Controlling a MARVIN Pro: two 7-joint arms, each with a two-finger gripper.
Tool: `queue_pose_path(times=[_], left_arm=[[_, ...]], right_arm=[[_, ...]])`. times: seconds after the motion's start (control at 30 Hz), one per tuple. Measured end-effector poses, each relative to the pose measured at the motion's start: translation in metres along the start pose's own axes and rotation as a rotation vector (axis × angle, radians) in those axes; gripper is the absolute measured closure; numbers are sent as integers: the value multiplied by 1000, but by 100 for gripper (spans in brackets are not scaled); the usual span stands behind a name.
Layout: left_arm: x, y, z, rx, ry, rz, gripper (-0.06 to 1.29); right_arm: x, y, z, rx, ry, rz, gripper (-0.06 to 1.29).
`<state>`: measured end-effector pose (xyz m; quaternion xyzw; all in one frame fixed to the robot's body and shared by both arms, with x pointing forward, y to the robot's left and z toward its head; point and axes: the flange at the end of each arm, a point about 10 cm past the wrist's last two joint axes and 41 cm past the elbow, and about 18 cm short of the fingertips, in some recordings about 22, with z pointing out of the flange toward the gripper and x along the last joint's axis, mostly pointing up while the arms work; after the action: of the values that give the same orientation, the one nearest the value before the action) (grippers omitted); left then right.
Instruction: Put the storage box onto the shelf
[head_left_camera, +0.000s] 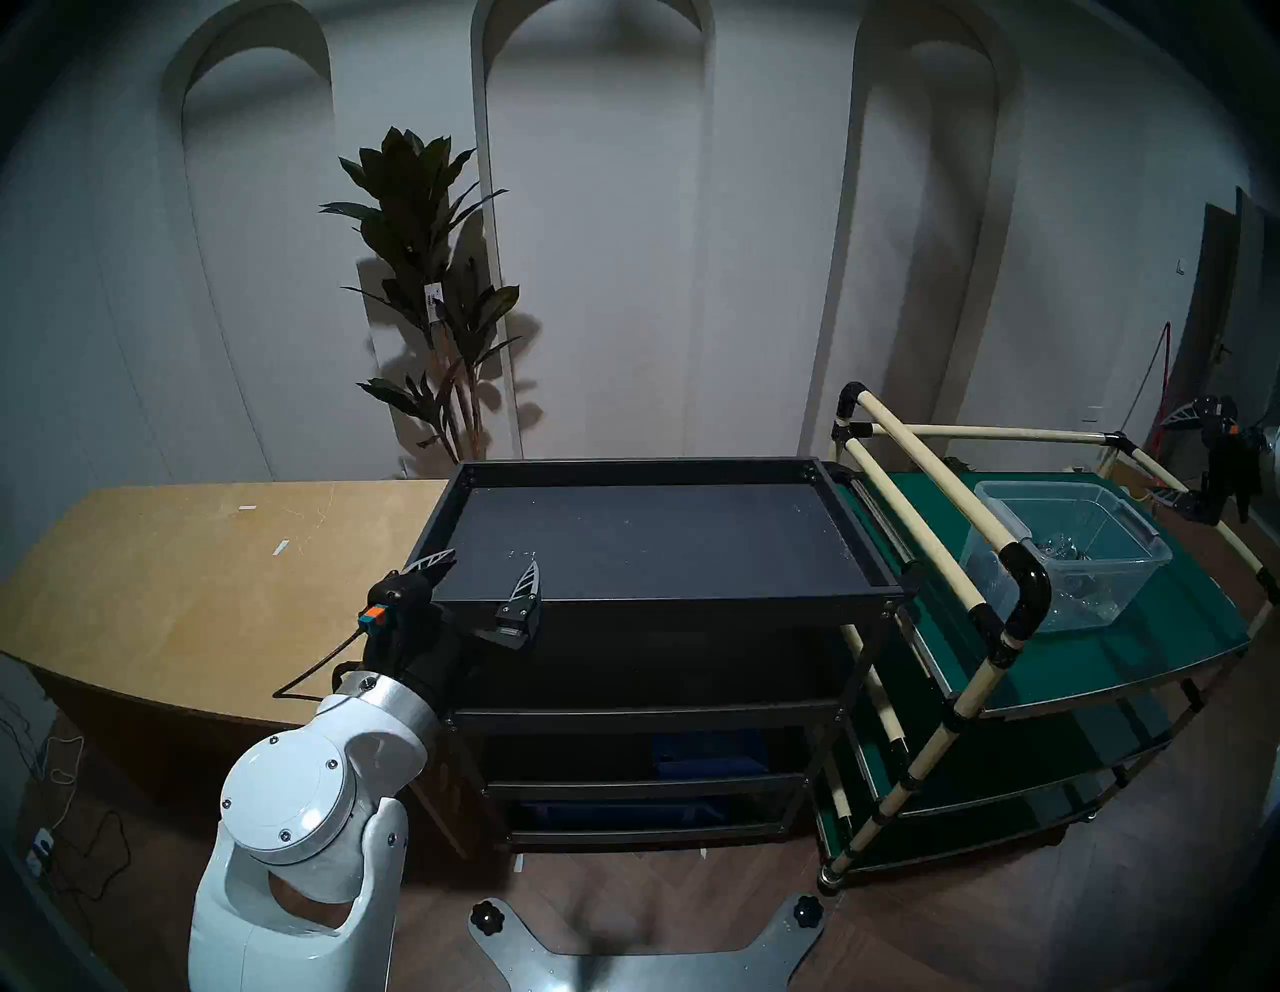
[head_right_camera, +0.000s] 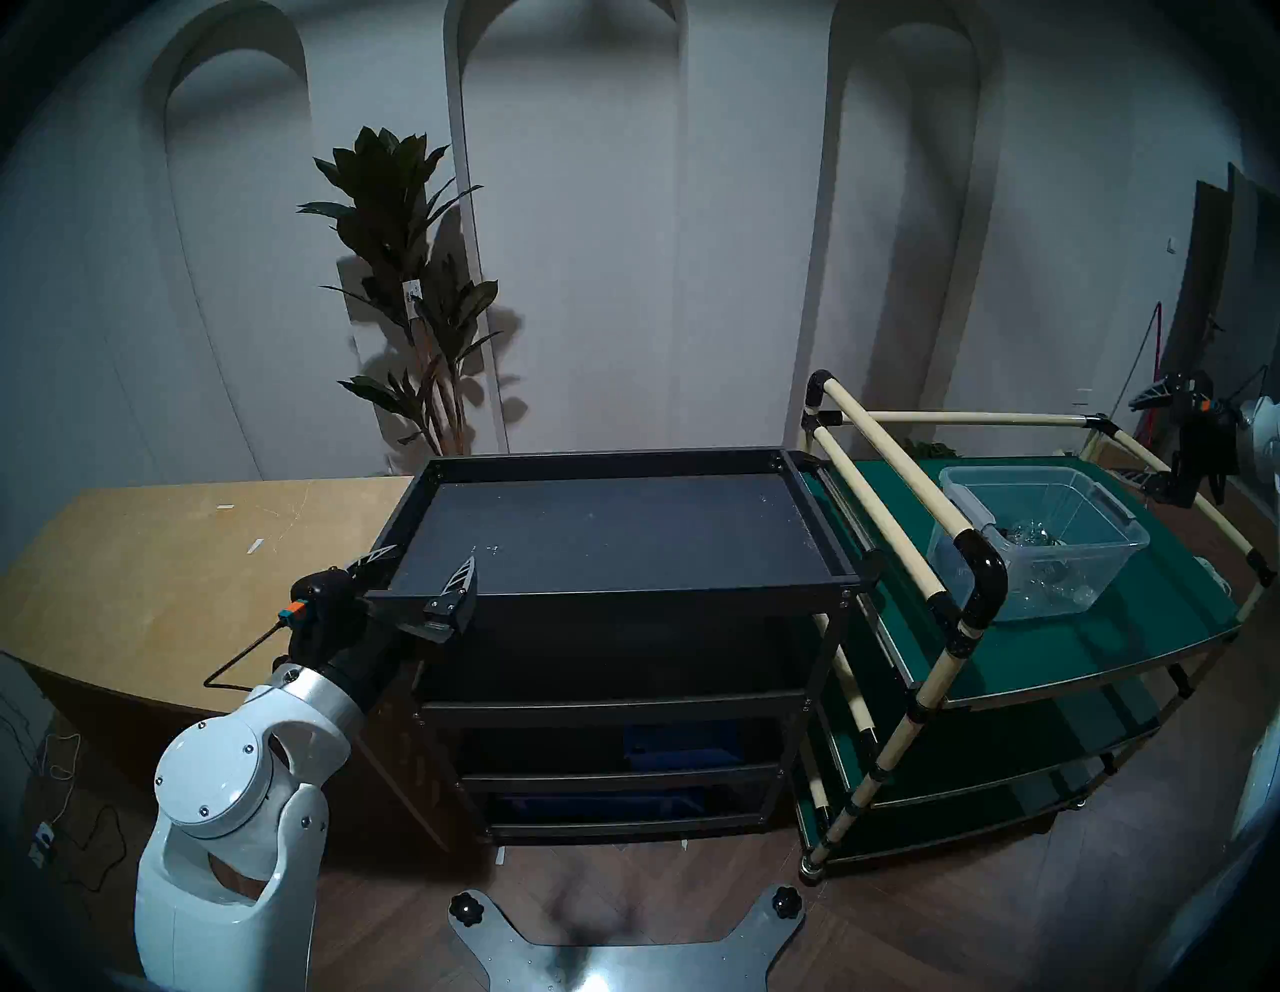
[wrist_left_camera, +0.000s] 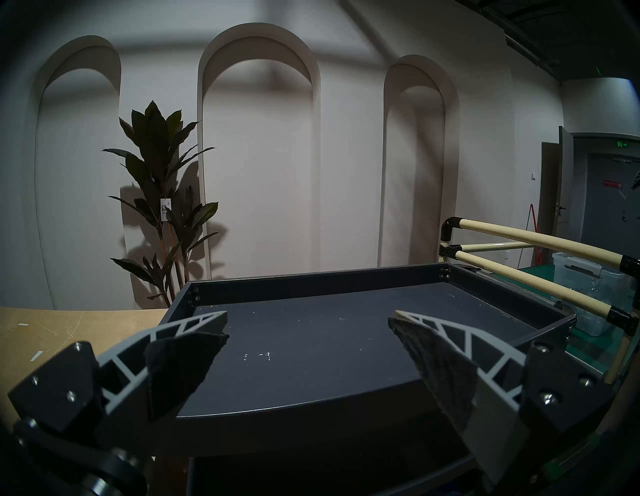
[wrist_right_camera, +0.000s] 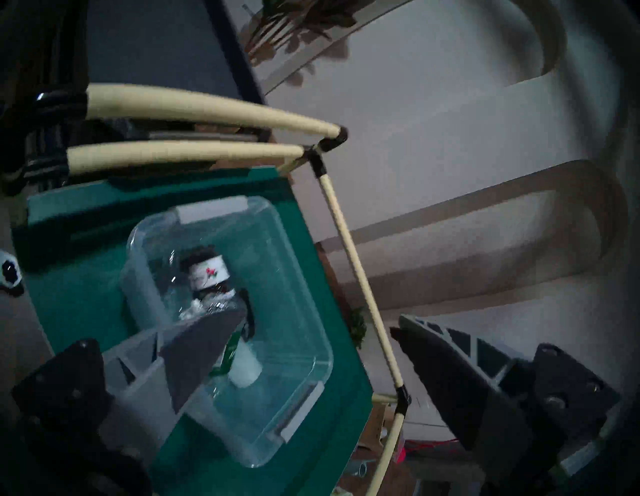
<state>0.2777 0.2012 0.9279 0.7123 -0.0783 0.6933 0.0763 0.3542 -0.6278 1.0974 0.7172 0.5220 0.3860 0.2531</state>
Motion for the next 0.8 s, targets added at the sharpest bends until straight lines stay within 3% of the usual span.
queue_pose_path(times=[0.17, 0.4, 0.8], left_arm=[[0, 0, 0, 0, 0, 0, -4], [0, 0, 0, 0, 0, 0, -4], [0, 0, 0, 0, -1, -1, -4]], right_arm=[[-11, -2, 4, 89, -77, -49, -2], [-14, 0, 10, 146, -138, -113, -2], [-6, -10, 48, 206, -156, -195, -2]])
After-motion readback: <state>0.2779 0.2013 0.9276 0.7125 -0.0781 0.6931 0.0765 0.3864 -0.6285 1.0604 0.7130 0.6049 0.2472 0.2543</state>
